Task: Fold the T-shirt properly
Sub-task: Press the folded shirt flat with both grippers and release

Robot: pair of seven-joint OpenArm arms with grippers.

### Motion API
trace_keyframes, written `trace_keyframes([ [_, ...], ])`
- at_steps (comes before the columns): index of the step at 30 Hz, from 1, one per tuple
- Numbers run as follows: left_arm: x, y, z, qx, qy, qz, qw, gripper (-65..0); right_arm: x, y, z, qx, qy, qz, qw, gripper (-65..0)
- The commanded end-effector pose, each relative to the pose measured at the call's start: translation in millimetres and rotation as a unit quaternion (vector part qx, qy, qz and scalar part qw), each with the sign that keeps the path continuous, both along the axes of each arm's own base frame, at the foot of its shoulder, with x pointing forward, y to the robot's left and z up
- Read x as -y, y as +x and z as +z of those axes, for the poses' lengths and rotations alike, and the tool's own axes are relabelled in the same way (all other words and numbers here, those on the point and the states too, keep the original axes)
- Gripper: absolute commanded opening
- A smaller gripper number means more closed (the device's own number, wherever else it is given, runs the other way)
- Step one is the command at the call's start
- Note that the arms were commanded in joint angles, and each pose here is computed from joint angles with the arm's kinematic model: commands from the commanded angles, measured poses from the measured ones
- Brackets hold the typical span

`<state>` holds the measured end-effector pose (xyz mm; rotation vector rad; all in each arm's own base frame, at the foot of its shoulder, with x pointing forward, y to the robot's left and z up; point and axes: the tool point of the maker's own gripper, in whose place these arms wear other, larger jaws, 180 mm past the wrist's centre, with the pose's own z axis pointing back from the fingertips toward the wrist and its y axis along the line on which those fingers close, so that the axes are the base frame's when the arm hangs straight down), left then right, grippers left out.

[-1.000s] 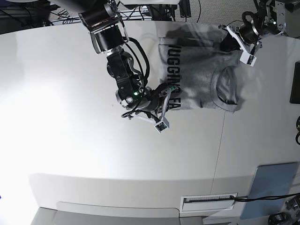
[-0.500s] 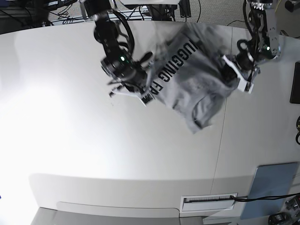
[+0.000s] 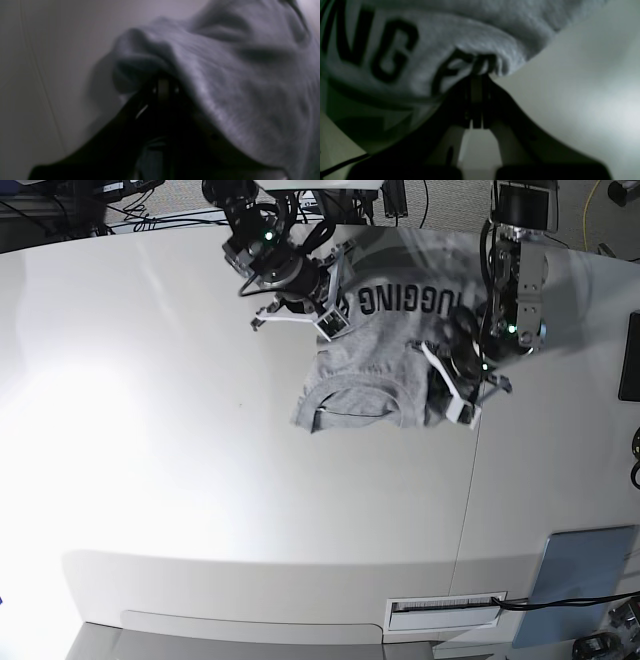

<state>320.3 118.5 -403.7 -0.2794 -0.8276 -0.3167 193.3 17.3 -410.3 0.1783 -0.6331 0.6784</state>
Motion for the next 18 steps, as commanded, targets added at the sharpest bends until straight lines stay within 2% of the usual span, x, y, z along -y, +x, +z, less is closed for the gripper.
trace_keyframes([
  [1,-5,16,19,0.032,-0.002,0.005,0.999,-65.0,-2,7,13,0.025,0.01,-0.006,0.9996,-65.0],
  [8,-24,37,42,0.063,0.011,0.008,0.998,-65.0,3,4,34,0.052,0.01,-0.016,0.9985,-65.0],
  [15,-53,29,55,0.033,0.003,0.016,0.999,-65.0,55,28,61,0.088,-0.005,-0.125,0.9882,-65.0],
  [18,-74,15,52,0.022,0.027,0.023,0.999,-65.0,91,29,70,0.099,-0.018,-0.168,0.9807,-65.0],
])
